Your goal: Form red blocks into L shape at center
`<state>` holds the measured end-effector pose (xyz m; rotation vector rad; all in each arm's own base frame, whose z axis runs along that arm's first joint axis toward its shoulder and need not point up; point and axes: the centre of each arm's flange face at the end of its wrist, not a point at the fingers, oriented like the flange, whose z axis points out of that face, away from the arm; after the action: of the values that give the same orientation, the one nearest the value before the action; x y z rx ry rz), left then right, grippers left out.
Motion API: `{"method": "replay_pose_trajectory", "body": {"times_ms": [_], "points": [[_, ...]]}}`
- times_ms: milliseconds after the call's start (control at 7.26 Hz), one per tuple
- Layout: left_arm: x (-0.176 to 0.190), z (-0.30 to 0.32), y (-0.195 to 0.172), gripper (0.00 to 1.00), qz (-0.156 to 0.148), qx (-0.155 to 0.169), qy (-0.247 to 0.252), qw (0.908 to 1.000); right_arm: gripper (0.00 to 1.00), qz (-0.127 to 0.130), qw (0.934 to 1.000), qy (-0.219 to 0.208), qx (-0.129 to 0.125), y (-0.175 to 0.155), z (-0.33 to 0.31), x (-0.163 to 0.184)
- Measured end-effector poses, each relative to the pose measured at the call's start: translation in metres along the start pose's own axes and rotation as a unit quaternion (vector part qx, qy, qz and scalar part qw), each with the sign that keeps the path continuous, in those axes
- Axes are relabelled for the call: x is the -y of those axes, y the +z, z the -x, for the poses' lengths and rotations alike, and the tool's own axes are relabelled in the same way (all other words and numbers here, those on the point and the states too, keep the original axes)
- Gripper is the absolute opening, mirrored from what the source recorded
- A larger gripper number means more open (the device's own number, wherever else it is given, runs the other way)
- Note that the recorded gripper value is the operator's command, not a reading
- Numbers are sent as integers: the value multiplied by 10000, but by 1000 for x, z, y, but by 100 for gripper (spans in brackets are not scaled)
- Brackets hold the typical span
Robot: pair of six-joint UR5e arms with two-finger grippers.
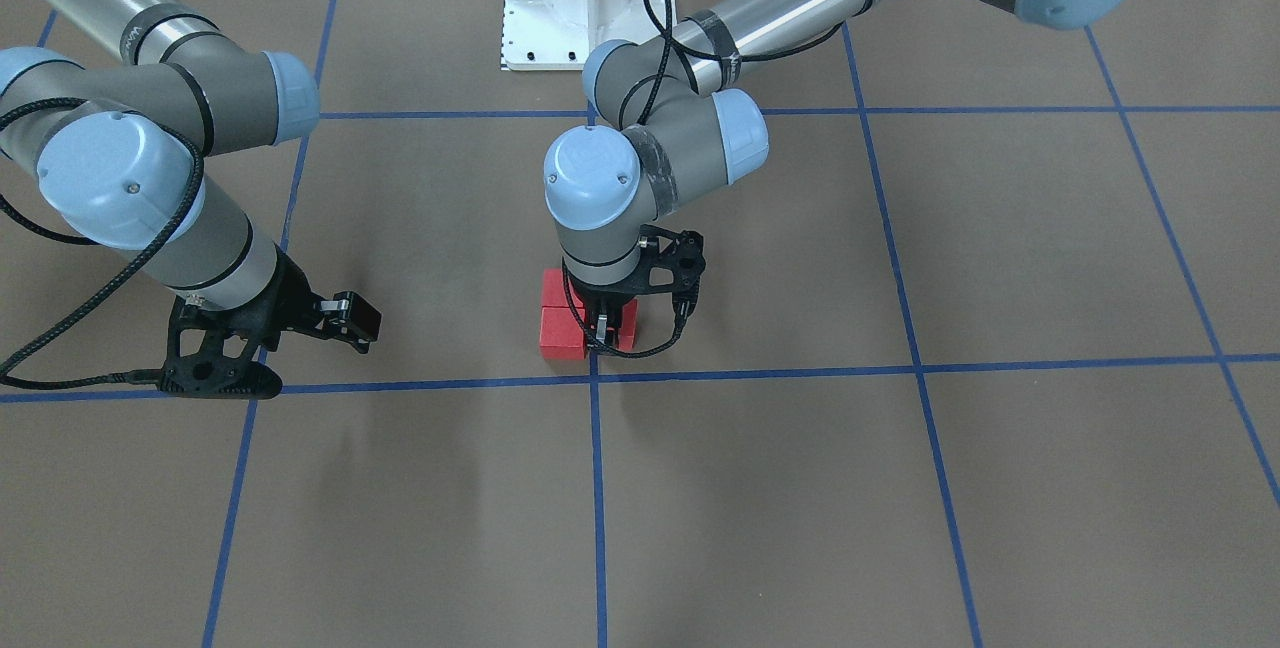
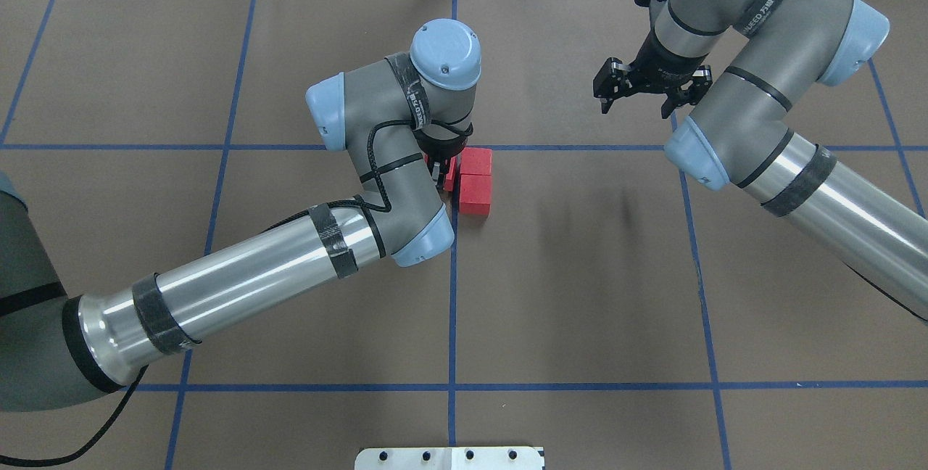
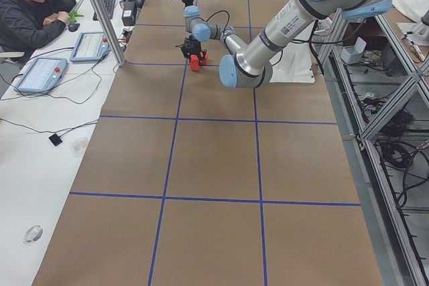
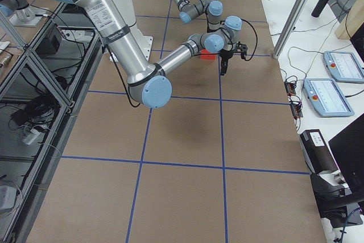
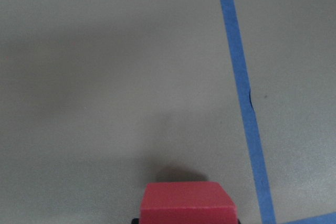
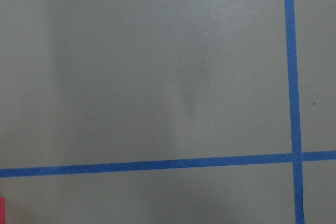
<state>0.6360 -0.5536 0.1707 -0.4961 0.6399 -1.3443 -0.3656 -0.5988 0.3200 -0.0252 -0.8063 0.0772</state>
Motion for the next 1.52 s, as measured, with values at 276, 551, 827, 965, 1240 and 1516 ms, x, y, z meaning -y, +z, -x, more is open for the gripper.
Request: {"method": "replay_pose_trajectory", "body": {"times_ms": [276, 551, 827, 965, 1240, 1516], "points": [[-4, -2, -5, 0, -3, -59, 14, 10000, 99, 1, 10000, 2, -2, 0, 0, 0], [-12, -4, -15, 0, -105, -117, 39, 9999, 99, 2, 10000, 8, -6, 0, -1, 0], [-15, -5, -16, 0, -254, -112, 21, 9996, 99, 12, 10000, 11, -25, 2, -3, 1], [-15, -5, -15, 0, -344, -115, 7, 9993, 99, 13, 10000, -2, -33, 3, -4, 1], [-22, -2, -13, 0, -441, -119, 27, 9990, 99, 22, 10000, -12, -39, 4, -5, 1], [-27, 3, -11, 0, -448, -92, 58, 9989, 99, 24, 10000, -13, -41, 4, -6, 1]]}}
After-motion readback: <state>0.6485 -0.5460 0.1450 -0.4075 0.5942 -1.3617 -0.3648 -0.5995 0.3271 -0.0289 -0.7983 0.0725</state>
